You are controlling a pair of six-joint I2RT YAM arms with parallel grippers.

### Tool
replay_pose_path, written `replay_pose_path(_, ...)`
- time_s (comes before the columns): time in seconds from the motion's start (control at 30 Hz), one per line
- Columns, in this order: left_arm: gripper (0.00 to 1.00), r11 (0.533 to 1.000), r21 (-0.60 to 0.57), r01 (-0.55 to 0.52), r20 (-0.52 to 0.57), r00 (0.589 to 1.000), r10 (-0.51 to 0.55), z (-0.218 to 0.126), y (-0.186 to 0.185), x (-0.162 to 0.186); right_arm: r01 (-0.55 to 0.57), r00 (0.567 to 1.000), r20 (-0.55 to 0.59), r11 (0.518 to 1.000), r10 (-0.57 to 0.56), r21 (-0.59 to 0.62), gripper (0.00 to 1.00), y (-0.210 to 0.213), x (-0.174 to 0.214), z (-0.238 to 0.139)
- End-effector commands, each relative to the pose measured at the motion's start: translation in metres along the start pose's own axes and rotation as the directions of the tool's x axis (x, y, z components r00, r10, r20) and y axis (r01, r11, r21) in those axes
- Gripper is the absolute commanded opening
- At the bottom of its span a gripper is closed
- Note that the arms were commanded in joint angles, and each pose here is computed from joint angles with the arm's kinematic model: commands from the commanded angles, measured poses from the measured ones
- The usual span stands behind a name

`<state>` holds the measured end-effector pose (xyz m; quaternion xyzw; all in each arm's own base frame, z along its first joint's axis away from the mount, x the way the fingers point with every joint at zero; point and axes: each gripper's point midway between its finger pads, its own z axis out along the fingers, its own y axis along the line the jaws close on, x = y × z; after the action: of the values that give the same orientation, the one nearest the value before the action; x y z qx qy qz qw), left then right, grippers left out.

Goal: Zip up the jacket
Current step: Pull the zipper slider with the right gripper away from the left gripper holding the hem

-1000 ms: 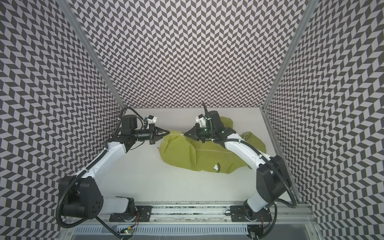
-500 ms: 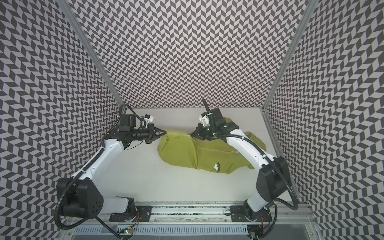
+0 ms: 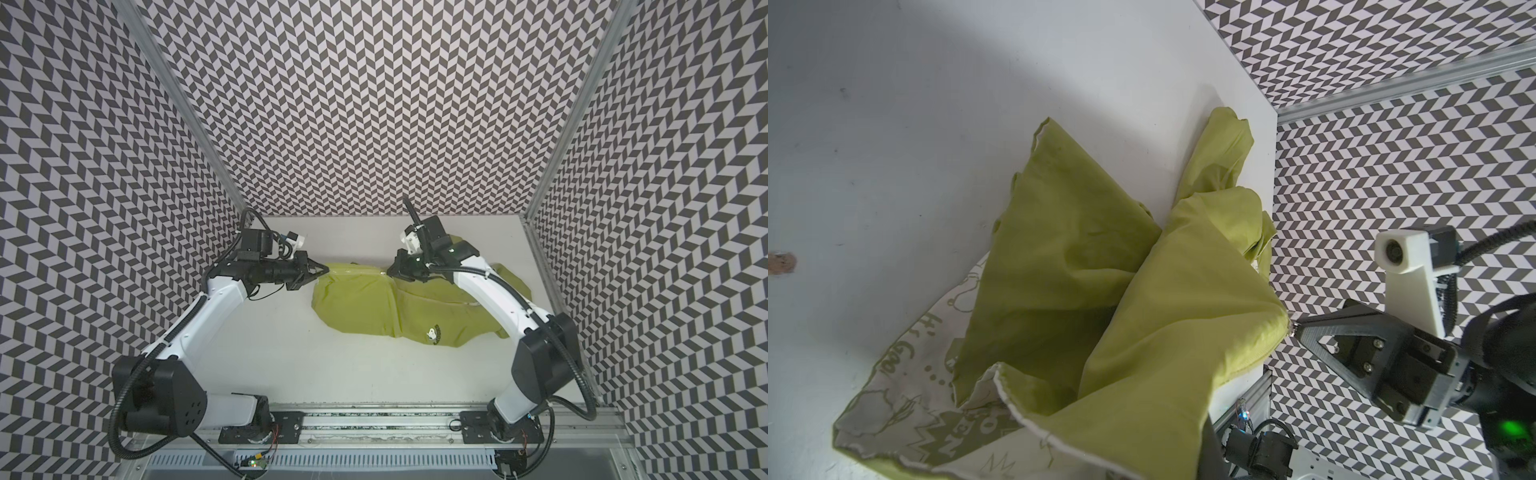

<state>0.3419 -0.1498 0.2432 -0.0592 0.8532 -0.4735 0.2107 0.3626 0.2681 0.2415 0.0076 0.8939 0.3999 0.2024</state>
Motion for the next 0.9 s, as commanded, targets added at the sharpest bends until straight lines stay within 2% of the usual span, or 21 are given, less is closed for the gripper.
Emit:
replay_pose_path(0.0, 0.00, 0.997, -0.062, -0.039, 0.058, 0.997, 0.042, -0.013, 0.002, -0.011, 0.020, 0.999, 0.029, 0.999, -0.022, 0.049, 0.00, -0.008, -0.011, -0.004)
replay_pose_path(0.57, 0.00, 0.972, -0.234, 0.016, 0.136, 0.991, 0.017, -0.027, 0.037, -0.022, 0.039, 0.999, 0.032, 0.989, -0.044, 0.145, 0.00, -0.034, -0.015, -0.015)
replay_pose_path(0.87, 0.00, 0.963, -0.268, 0.033, 0.148, 0.989, 0.007, -0.028, 0.048, -0.026, 0.024, 0.999, 0.037, 0.982, -0.032, 0.186, 0.00, -0.051, -0.020, -0.025)
